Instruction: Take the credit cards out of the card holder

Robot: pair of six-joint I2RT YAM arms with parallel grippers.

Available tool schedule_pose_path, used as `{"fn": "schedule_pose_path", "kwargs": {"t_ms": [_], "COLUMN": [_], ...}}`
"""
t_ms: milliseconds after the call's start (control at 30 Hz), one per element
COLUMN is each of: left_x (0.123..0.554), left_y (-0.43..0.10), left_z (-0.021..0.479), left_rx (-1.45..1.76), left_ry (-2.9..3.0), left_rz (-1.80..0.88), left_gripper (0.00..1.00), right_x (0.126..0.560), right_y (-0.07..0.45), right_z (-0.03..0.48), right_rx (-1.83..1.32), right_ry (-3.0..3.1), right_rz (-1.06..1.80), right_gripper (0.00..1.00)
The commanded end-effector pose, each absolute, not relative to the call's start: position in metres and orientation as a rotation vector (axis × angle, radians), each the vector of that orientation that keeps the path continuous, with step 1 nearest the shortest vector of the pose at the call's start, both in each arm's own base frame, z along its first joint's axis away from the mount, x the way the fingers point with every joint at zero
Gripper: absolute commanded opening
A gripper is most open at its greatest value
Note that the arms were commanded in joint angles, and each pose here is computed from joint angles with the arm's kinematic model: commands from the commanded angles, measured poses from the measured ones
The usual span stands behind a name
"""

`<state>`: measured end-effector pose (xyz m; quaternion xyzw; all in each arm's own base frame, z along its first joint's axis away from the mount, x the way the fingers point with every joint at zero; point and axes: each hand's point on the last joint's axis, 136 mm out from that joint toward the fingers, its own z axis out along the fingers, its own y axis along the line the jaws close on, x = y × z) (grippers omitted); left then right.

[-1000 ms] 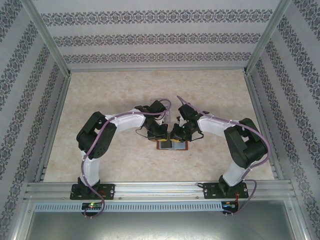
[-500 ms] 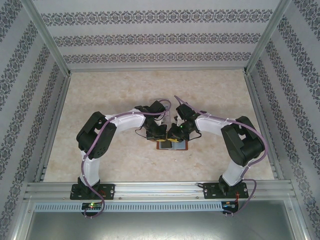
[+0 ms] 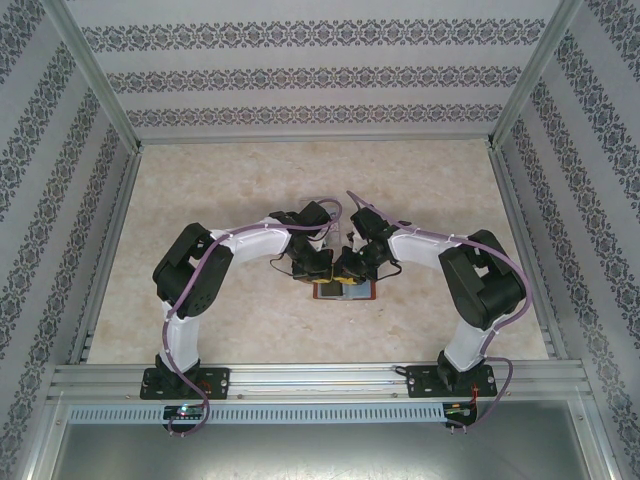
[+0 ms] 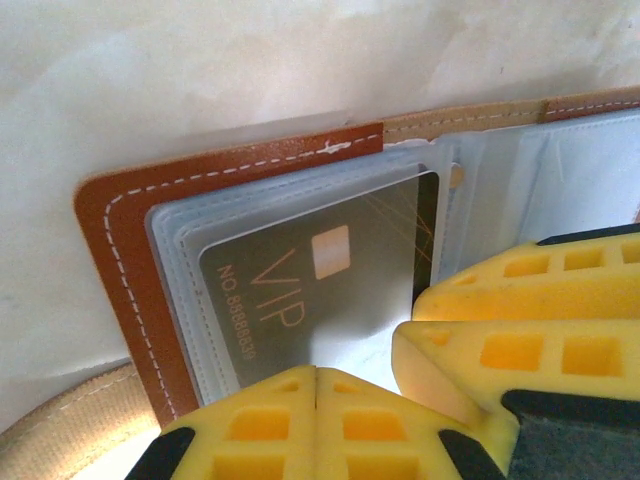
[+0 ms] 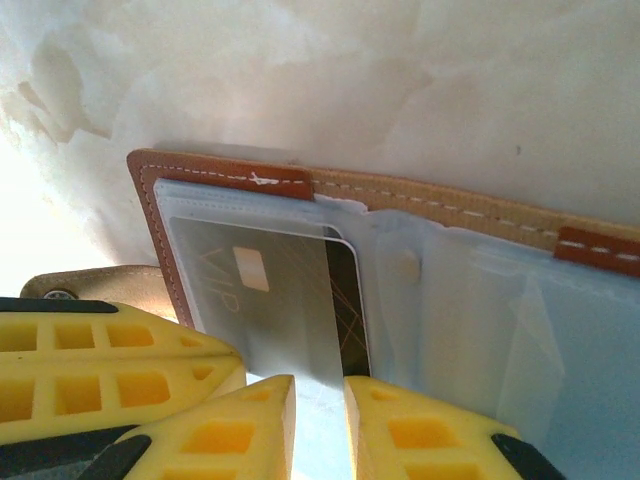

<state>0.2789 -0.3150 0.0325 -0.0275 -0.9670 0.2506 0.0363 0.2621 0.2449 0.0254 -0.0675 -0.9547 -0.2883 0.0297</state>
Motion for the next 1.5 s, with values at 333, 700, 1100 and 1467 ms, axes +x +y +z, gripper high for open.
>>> {"fn": "schedule_pose_path", "kwargs": {"t_ms": [333,700,1100,1467], "left_x": [0.276,0.275,0.288,0.285], "left_y": [-0.307,-0.304,-0.32,-0.331], "left_z": [0.027,0.024,0.052,0.043], "left_rx": [-0.088,-0.087,-0.097,-0.087], "left_ry": [-2.953,-2.952,-2.98,-2.911], "left_rz": [0.725,0.7,0.833,0.899], "left_gripper": [0.01,0.01,0.0,0.0], "right_x": [0.261,0.262,0.266,0.264], "right_y": [0.224,0.224,0.223,0.221], "right_z": [0.024,0.033,0.044,0.028], "right_rx": [-0.19,-0.18,-0.225,-0.251], "right_ry": [-3.028,-3.038,-3.039,-3.005], "right_rz": [-0.684,-0.698,-0.8,-0.804], "right_gripper": [0.23,0.23,0.22,0.21]}}
